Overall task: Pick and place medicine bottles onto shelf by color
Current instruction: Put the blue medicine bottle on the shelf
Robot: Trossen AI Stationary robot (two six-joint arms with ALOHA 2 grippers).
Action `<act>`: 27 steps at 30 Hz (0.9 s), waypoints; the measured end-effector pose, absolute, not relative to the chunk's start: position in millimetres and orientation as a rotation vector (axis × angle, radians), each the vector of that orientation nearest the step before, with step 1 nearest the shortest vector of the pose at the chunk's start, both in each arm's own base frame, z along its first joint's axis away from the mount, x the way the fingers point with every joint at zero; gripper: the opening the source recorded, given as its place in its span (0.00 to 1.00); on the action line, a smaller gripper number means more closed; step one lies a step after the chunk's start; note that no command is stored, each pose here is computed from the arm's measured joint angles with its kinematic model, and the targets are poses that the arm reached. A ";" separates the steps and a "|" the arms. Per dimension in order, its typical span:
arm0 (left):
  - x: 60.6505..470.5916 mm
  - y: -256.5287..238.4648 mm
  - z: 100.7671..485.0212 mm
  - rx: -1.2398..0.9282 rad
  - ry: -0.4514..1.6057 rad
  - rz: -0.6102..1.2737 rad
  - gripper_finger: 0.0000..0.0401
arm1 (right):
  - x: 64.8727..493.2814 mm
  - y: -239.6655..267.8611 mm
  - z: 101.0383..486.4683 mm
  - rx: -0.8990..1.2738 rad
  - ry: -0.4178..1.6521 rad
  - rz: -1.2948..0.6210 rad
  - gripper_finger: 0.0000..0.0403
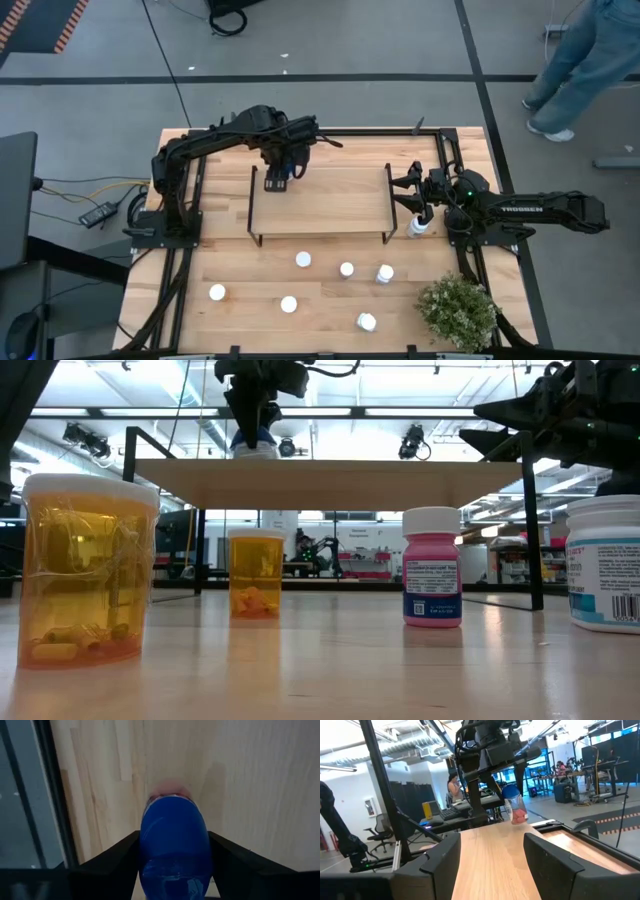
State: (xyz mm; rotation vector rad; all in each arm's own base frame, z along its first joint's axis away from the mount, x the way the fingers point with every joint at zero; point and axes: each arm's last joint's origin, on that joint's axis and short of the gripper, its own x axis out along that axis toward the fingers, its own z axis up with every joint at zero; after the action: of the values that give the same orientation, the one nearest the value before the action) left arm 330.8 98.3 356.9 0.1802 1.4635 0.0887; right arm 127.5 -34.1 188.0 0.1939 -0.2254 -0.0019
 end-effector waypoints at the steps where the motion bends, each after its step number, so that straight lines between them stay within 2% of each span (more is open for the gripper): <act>1: 330.7 98.6 357.0 0.183 1.464 0.092 0.55 | 127.5 -34.0 188.0 0.194 -0.225 -0.001 0.56; 8: 322.4 96.4 367.5 0.122 1.425 0.154 0.55 | 127.8 -34.0 186.8 0.212 -0.212 0.003 0.56; 15: 294.3 80.2 396.7 0.109 1.321 0.190 0.54 | 127.8 -34.0 186.8 0.212 -0.212 0.004 0.56; 22: 259.8 54.6 363.4 0.102 1.466 0.141 0.54 | 127.8 -34.0 186.9 0.212 -0.213 0.004 0.56; 27: 257.5 47.9 369.6 0.154 1.441 0.128 0.53 | 127.7 -34.4 187.4 0.182 -0.220 -0.011 0.56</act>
State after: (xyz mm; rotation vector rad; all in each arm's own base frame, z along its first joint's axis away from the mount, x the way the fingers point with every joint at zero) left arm 257.5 47.9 369.6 0.1544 1.4407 0.1275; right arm 127.7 -34.4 187.4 0.1823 -0.2196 -0.0106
